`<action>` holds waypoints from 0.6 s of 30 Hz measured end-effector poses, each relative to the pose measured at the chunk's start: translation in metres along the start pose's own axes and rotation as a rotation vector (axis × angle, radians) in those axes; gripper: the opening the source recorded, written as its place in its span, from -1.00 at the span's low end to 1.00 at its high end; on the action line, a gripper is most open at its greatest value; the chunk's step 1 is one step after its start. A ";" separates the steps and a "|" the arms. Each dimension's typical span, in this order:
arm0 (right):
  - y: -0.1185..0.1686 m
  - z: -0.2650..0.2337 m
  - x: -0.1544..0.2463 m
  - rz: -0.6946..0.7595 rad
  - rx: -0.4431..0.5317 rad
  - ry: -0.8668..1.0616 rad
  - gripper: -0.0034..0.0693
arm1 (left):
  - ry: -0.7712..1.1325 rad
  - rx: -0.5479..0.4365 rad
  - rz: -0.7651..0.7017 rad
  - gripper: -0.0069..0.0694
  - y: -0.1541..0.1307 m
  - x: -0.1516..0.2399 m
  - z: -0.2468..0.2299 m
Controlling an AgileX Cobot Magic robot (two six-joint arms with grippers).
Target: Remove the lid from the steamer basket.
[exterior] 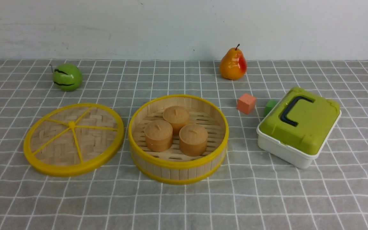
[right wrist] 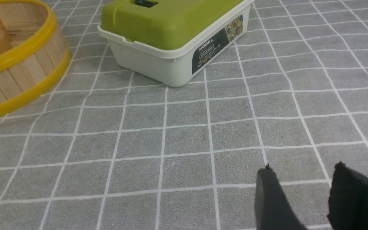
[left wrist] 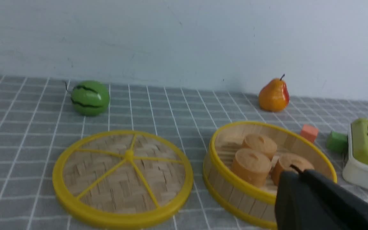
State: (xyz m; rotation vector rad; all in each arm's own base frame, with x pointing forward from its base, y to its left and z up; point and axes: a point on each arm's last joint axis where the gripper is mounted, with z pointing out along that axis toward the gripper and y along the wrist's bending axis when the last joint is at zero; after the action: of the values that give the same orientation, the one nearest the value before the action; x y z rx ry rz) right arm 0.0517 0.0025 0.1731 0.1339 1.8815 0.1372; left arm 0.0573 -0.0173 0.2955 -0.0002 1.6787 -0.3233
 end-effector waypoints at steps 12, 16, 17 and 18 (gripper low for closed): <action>0.000 0.000 0.000 0.000 0.000 0.000 -0.24 | 0.275 -0.010 0.040 -0.85 0.011 0.067 0.001; 0.000 0.000 0.000 0.000 0.000 0.000 -0.24 | 0.265 -0.080 0.070 -0.85 0.018 0.067 0.002; 0.000 0.000 0.000 0.000 0.000 0.000 -0.24 | 0.262 -0.088 0.076 -0.85 0.018 0.067 0.002; 0.000 0.000 0.000 0.000 0.000 0.000 -0.24 | 0.204 -0.122 0.049 -0.85 0.022 0.066 0.003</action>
State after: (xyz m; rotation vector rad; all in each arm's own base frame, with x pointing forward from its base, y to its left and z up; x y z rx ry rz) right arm 0.0517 0.0025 0.1731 0.1339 1.8815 0.1372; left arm 0.0554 -0.0092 0.2266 -0.0174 1.8960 -0.1885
